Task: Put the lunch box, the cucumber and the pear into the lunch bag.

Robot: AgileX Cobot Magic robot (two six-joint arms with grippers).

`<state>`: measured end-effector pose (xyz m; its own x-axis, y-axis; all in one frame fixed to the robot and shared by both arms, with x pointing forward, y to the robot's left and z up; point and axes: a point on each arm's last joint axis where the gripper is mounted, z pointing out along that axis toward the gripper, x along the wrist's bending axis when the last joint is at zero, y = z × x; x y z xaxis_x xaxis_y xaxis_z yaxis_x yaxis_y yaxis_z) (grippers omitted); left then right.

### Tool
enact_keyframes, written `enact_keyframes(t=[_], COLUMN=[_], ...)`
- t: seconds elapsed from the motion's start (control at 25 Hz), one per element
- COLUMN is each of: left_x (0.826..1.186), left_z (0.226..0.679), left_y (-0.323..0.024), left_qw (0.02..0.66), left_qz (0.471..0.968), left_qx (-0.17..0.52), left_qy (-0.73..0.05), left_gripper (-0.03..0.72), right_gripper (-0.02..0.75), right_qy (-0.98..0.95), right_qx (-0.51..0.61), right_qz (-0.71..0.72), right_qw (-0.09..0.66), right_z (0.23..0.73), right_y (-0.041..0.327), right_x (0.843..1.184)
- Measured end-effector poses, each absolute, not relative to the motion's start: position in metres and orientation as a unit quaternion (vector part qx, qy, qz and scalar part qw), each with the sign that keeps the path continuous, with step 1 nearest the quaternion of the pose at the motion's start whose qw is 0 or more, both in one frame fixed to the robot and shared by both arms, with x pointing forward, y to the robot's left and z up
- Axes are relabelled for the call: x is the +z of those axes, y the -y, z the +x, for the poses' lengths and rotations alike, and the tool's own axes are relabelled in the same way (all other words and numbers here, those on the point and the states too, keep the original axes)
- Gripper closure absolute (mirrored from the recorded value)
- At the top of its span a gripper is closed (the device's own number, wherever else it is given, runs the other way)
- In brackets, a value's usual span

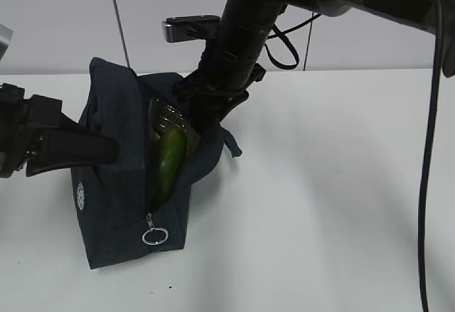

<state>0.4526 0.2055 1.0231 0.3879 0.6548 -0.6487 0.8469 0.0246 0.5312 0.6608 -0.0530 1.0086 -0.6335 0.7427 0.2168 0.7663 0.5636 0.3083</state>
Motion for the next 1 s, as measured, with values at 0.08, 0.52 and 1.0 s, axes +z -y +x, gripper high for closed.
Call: enact_keyframes(t=[0.08,0.52,1.0], left_x=[1.023,1.026,1.03], left_z=[0.453,0.456,0.489], left_y=[-0.206,-0.205,-0.168], left_qw=[0.466,0.484,0.483], left_qz=[0.69,0.665,0.687], left_qx=[-0.102,-0.102,-0.135], left_qy=[-0.544,-0.559,-0.526], left_gripper=[0.702,0.702,0.702], right_gripper=[0.595,0.732,0.732], right_qy=[0.884,0.886,0.876], right_qx=[-0.19,-0.188,-0.172], right_qz=[-0.427,-0.423,-0.437], right_qw=[0.031,0.007,-0.114], right_z=[0.661,0.659,0.635], right_y=[0.053,0.058,0.092], right_x=[1.009,1.021,1.099])
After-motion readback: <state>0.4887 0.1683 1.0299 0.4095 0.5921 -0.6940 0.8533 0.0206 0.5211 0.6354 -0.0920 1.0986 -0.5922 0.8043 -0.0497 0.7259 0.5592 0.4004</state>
